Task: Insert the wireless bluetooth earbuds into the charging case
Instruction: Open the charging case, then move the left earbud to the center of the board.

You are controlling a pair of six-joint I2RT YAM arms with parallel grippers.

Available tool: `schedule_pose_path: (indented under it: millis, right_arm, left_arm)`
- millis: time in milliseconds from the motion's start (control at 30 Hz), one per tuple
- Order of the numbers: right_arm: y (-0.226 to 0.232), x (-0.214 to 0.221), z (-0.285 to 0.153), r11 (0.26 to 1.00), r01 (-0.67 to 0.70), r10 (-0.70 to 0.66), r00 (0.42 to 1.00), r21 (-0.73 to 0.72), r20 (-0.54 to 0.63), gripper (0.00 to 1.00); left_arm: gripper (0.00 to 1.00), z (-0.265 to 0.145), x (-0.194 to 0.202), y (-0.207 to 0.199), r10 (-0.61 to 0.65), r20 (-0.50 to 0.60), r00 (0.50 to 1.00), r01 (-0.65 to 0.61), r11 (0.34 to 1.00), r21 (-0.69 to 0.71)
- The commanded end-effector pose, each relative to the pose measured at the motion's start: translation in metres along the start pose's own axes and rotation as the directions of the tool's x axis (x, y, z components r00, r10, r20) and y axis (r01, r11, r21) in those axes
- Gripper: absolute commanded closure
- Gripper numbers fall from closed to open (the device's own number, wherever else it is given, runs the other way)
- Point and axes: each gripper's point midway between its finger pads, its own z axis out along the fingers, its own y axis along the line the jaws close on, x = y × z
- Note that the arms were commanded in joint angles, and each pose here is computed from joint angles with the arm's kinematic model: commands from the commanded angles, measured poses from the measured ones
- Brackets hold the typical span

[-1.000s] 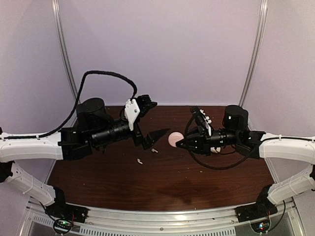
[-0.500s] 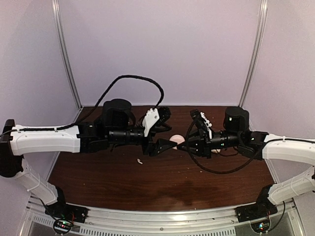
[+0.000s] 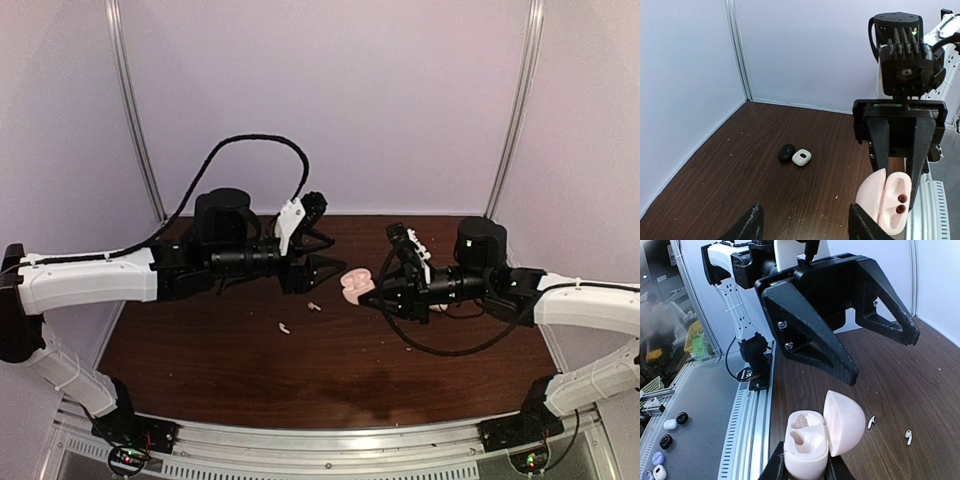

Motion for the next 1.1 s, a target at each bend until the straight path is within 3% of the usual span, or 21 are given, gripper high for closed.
schedule_pose_path:
  millis: [0, 233, 367, 633, 933, 1067]
  right_arm:
    - [0.009, -0.007, -0.003, 0.999, 0.044, -0.044, 0.999, -0.027, 0.030, 0.91]
    - [-0.004, 0.000, -0.005, 0.999, 0.022, -0.024, 0.999, 0.050, 0.039, 0.94]
    - [-0.013, 0.000, -0.011, 0.996, -0.009, 0.001, 0.996, 0.084, 0.085, 0.95]
    - [-0.026, 0.009, -0.022, 0.985, -0.017, -0.006, 0.992, 0.170, 0.130, 0.96]
    - [-0.022, 0.013, -0.028, 0.985, 0.002, -0.025, 0.991, 0.172, 0.134, 0.96]
    - [-0.015, 0.013, -0.032, 0.987, 0.030, -0.054, 0.987, 0.156, 0.153, 0.95]
  left_arm:
    - [0.41, -0.007, -0.014, 0.011, -0.006, 0.057, 0.998, 0.009, 0.999, -0.050]
    - [0.37, -0.024, -0.006, 0.032, -0.088, 0.071, 0.994, 0.094, 0.992, -0.089]
    - [0.36, -0.029, 0.029, 0.060, -0.213, -0.009, 0.977, 0.209, 0.964, -0.167]
    - [0.37, -0.045, 0.102, 0.098, -0.409, -0.097, 0.908, 0.348, 0.861, -0.371]
    - [0.45, -0.007, 0.150, 0.115, -0.559, -0.171, 0.812, 0.443, 0.779, -0.443]
    - [0.42, 0.003, 0.173, 0.118, -0.616, -0.189, 0.765, 0.479, 0.740, -0.472]
